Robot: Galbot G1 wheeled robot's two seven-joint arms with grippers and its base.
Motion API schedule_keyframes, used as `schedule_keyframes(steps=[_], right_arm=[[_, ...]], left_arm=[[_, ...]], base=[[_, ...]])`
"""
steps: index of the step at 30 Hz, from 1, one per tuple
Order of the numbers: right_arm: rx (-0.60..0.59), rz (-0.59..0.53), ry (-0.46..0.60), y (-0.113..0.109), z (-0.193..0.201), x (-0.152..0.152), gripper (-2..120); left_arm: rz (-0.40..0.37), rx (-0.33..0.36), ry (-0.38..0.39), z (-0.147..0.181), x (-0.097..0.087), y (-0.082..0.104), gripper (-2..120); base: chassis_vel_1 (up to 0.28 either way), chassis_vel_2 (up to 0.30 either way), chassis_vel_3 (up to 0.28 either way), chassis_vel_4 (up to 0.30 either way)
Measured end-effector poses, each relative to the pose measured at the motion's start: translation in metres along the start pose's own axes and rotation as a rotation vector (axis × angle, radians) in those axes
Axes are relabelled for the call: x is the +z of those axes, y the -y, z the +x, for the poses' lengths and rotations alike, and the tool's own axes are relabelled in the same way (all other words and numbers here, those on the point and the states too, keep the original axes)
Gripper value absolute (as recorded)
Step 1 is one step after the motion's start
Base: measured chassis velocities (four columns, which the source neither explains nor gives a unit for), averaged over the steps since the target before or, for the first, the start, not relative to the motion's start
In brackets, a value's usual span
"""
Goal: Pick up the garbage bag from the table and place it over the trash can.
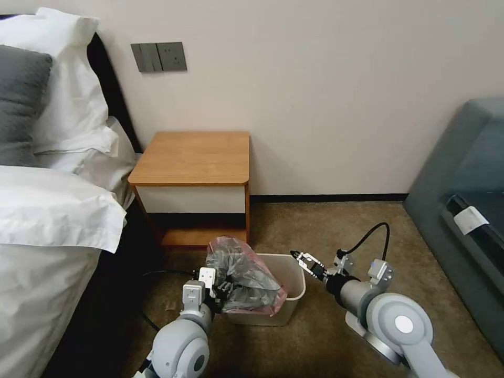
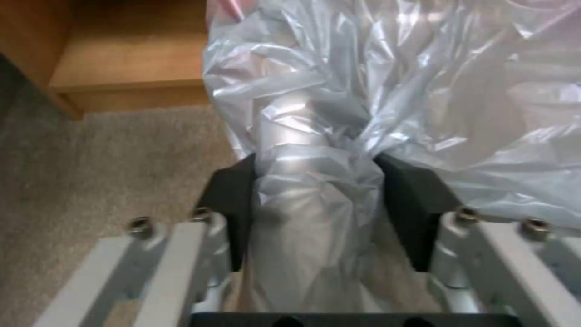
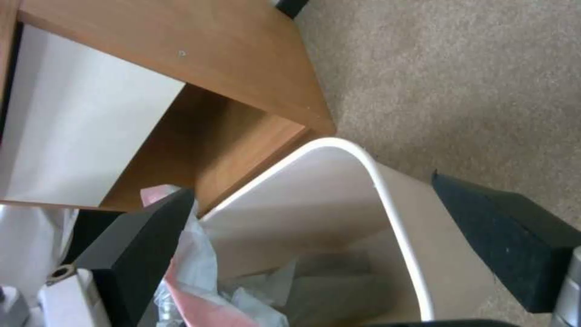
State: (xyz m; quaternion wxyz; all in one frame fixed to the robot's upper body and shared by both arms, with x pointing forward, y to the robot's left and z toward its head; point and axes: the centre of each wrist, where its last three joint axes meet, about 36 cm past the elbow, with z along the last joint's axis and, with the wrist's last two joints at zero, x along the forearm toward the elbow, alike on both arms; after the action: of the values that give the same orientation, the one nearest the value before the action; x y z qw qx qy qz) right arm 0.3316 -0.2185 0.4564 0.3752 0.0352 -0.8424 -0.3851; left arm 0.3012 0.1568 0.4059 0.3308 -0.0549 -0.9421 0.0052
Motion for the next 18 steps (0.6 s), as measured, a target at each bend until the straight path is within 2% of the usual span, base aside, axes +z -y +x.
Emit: schedule_keyframes(steps=[2,3,5,7,9,18], right_arm=[[-0.001,0.001,0.0,0.0,-0.0001,0.0004,100],[-0.001,0.001,0.0,0.0,-0.0001,0.0004,100],[-0.004,0.003,0.001,0.0,-0.0001,0.0005,100],[-0.004,0.004,0.002,-0.0001,-0.0001,0.0006,100],[-0.006,0.006,0.003,0.0,-0.0003,0.0006,100],[-0.043,0.031,0.021,0.0002,-0.0011,-0.0005,100]], left_arm=[[0.002,0.005,-0.002,-0.0005,0.0008,0.0014,37],[0.002,0.005,-0.002,-0.0005,0.0008,0.0014,37],[0.004,0.009,-0.004,-0.0011,0.002,0.0025,26],[0.005,0.01,-0.004,-0.0011,0.0022,0.0028,23],[0.006,0.014,-0.004,-0.001,0.0027,0.0032,13],[0.012,0.01,0.003,-0.0009,0.0034,0.0007,11]], base=[[0.0,0.0,0.0,0.0],[0.0,0.0,0.0,0.0],[0.0,0.0,0.0,0.0],[0.0,0.0,0.0,0.0],[0.0,0.0,0.0,0.0],[0.0,0.0,0.0,0.0]])
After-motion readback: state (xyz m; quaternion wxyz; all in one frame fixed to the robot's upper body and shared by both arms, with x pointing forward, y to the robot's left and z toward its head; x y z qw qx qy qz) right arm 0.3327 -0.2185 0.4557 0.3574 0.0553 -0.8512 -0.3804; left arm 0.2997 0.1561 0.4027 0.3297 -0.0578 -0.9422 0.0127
